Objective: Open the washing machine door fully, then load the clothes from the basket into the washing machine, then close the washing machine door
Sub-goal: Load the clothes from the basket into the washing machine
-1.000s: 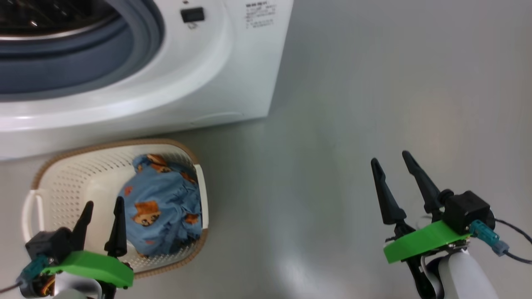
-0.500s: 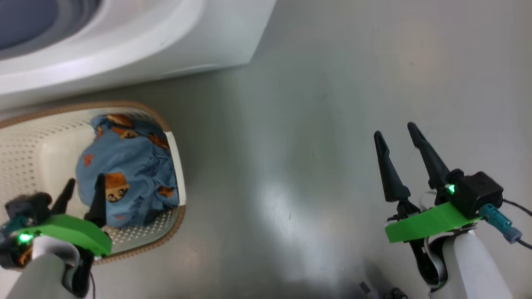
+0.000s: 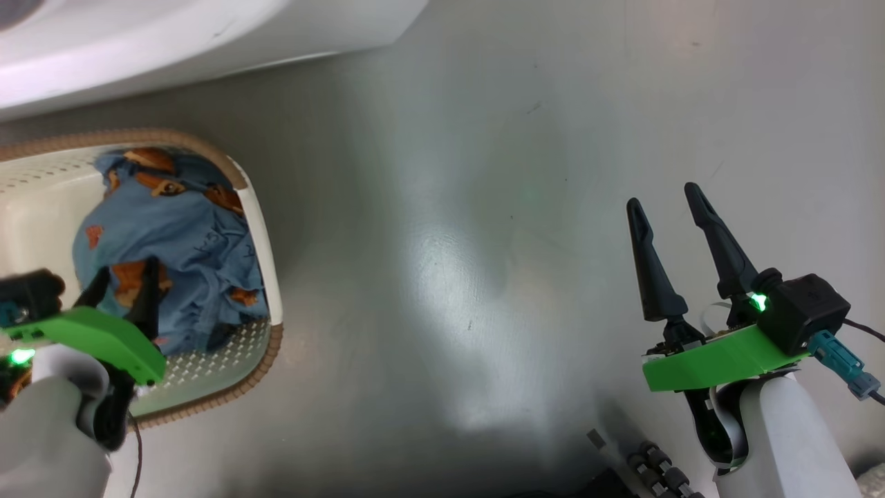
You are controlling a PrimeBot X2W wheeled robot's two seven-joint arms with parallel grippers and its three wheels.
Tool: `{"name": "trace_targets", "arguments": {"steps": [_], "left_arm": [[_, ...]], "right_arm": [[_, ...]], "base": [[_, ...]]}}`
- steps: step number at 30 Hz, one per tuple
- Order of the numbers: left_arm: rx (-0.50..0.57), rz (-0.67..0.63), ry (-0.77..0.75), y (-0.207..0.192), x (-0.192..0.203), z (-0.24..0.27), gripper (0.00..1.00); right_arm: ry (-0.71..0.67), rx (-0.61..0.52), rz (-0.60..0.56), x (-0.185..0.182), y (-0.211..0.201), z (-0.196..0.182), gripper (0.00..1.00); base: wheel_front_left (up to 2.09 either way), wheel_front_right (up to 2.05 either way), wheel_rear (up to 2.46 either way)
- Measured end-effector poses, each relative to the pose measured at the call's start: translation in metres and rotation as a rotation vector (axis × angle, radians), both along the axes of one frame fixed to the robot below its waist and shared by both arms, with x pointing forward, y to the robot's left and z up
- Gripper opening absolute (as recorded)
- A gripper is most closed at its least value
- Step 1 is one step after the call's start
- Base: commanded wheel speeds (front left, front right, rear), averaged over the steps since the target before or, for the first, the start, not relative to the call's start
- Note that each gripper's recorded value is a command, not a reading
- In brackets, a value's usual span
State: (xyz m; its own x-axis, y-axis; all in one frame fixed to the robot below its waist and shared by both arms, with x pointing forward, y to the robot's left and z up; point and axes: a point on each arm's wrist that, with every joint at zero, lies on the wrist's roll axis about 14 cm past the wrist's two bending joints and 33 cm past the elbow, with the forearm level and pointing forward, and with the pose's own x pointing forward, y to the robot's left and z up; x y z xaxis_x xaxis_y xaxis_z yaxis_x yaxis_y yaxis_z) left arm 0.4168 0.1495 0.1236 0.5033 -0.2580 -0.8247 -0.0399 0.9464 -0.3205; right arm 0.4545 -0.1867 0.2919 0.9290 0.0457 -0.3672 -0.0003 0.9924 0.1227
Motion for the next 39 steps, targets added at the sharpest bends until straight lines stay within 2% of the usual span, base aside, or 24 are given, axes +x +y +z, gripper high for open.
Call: {"name": "trace_targets", "arguments": {"steps": [12, 20, 21, 22, 24, 30, 39], "left_arm": [[0.013, -0.043, 0.156, -0.002, 0.001, -0.028, 1.0], [0.02, -0.069, 0.15, -0.008, 0.01, -0.033, 1.0], [0.019, -0.071, 0.15, -0.009, 0.01, -0.033, 0.8], [0.017, -0.072, 0.151, -0.01, 0.009, -0.033, 0.45], [0.014, -0.077, 0.151, -0.011, 0.009, -0.031, 0.0], [-0.01, -0.074, 0.127, -0.019, 0.013, -0.02, 0.0], [-0.054, -0.032, -0.027, -0.025, 0.021, 0.02, 0.0]], "right_arm": [[0.033, -0.011, -0.025, -0.007, -0.01, -0.011, 1.0], [0.041, -0.015, -0.029, -0.008, -0.012, -0.014, 1.0], [0.041, -0.014, -0.029, -0.008, -0.012, -0.014, 1.0], [0.04, -0.014, -0.029, -0.008, -0.012, -0.013, 1.0], [0.037, -0.013, -0.028, -0.007, -0.011, -0.012, 1.0], [0.013, -0.007, -0.024, -0.002, -0.009, -0.004, 1.0], [-0.054, 0.003, -0.016, 0.006, -0.005, 0.024, 1.0]], "base": [[0.0, 0.0, 0.0], [0.0, 0.0, 0.0], [0.0, 0.0, 0.0], [0.0, 0.0, 0.0], [0.0, 0.0, 0.0], [0.0, 0.0, 0.0], [0.0, 0.0, 0.0]]}}
